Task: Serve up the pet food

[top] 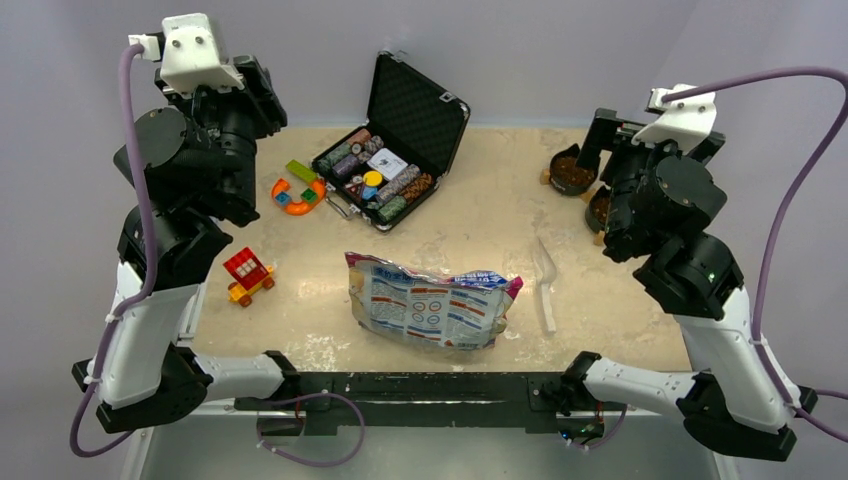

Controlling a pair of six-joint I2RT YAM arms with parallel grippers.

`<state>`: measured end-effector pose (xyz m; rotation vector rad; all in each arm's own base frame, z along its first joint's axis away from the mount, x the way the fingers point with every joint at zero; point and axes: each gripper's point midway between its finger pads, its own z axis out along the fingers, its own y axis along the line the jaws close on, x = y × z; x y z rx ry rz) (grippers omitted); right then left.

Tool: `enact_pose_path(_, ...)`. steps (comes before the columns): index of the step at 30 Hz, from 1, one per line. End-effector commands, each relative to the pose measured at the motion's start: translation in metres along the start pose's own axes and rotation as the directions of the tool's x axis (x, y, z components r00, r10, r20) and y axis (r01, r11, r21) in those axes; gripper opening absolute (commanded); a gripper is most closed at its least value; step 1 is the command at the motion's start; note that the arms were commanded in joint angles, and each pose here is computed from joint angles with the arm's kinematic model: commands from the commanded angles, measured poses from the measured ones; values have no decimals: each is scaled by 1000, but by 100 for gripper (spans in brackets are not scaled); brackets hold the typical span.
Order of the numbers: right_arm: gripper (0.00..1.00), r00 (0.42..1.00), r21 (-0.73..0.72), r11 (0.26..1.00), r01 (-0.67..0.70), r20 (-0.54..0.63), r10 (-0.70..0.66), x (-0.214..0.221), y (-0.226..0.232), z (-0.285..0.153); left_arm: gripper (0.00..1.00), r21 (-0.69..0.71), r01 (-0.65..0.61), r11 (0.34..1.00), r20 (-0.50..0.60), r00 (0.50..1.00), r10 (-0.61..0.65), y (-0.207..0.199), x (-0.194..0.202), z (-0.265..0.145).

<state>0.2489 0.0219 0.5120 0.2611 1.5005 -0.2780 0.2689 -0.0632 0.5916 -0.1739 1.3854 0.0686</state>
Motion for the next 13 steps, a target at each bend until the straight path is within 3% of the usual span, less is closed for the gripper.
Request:
enact_pose_path(1,99,999,33,999,-37,31,36,-11,-13,-3,57,10,87,996,18,996,-87,6,-11,-6)
enact_pose_path(13,99,984,-10,996,-92,150,93,-43,-32,-11,57,31,115,993,71,991,-117,8,-31,-7)
